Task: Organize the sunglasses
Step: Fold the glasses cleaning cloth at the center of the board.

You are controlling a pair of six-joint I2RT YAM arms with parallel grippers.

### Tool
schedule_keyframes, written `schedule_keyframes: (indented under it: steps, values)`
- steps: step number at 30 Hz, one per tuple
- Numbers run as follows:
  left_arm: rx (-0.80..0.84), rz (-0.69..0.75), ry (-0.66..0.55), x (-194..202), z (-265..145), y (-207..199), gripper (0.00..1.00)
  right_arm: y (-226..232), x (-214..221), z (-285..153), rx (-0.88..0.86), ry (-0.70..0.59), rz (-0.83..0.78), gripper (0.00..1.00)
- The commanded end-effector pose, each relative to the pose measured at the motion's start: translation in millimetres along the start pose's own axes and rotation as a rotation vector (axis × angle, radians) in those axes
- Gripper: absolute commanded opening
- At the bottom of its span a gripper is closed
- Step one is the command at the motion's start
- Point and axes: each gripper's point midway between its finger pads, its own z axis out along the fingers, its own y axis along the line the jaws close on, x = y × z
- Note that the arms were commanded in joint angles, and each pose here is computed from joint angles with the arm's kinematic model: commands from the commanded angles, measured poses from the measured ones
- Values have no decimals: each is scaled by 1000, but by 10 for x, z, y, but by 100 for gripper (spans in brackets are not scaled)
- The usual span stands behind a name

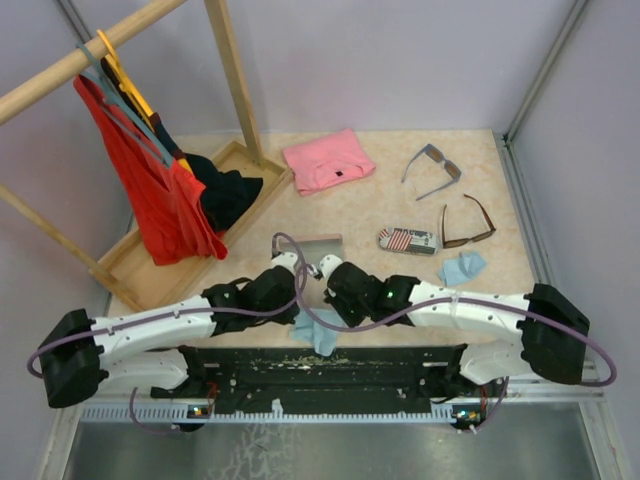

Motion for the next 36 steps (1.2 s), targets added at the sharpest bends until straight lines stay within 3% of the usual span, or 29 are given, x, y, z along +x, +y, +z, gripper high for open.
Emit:
schedule_keyframes:
  steps: [1,6,17,36]
  values:
    - [-25,62,-135,-415,97,35,0,-369,-382,41,132,-128,47,0]
    - [15,93,-166,-572,277,89,0,-543,-481,123,140,-181,77,0]
    - [-7,125,-148,-561,539,322,0,-738,-337,449,178,-132,49,0]
    - [54,158,-91,-337,492,306,0,-477,-178,362,50,-66,50,0]
